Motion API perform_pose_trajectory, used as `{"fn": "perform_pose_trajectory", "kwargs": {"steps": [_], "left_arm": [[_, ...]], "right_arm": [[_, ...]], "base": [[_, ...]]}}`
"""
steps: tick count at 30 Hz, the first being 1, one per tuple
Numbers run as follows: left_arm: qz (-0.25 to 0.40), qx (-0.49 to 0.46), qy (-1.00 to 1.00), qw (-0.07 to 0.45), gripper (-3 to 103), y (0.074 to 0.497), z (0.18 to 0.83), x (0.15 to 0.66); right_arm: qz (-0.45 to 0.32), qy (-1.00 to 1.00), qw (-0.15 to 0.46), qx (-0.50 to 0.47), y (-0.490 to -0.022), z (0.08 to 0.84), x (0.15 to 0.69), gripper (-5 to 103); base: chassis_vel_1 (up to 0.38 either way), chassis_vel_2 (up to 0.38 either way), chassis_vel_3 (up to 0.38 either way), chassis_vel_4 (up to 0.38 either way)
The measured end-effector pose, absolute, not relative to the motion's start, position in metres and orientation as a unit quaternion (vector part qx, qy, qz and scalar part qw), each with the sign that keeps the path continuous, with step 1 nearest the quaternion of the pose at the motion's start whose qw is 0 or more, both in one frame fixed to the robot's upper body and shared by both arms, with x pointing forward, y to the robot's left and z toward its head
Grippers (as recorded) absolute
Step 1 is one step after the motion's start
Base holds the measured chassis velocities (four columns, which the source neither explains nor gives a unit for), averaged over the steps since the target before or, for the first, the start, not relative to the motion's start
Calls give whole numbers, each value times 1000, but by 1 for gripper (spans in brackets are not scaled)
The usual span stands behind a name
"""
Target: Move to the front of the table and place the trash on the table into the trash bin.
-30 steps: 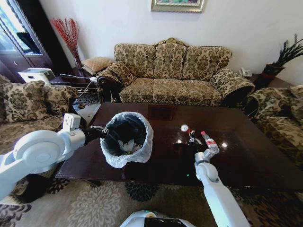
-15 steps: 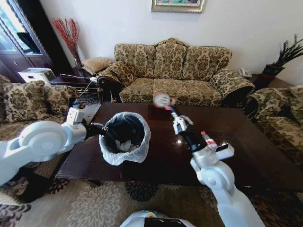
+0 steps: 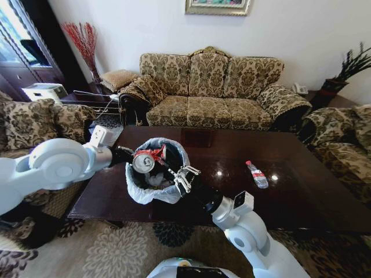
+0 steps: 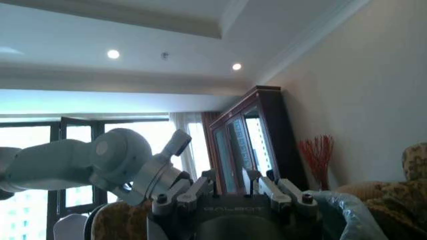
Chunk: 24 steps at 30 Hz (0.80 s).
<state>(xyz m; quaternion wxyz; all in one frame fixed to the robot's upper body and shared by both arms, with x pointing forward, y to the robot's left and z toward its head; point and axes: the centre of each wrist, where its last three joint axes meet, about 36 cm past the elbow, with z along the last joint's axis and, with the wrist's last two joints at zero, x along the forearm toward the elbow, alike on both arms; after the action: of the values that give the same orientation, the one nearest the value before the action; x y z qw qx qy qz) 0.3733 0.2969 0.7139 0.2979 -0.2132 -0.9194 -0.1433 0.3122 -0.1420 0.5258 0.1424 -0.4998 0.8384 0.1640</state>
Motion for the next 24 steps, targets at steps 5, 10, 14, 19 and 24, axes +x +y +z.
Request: {"fn": "perform_pose_trajectory", "kwargs": {"steps": [5,10,14,19,24], "left_arm": [[-135,-208,-922,296,0,301,713,374],[-121,-192,-928,294,0,310,708,375],[-109,-185,-931,294,0,316,703,374],[-102,-181,-934,292,0,319,701,373],[-97,-179,-935,289,0,321,699,372]], "right_arm": [[169,844,161,-483,-147,531,310,42],[183,894,182,-366,-165,541,304,59],[171,950,166,-202,-202,516,312,76],[183,976,88,-79,-248,479,308,91],[204,979,28,2,-279,443,300,100]], "base": [[0,0,0,0],[0,0,0,0],[0,0,0,0],[0,0,0,0],[0,0,0,0]]}}
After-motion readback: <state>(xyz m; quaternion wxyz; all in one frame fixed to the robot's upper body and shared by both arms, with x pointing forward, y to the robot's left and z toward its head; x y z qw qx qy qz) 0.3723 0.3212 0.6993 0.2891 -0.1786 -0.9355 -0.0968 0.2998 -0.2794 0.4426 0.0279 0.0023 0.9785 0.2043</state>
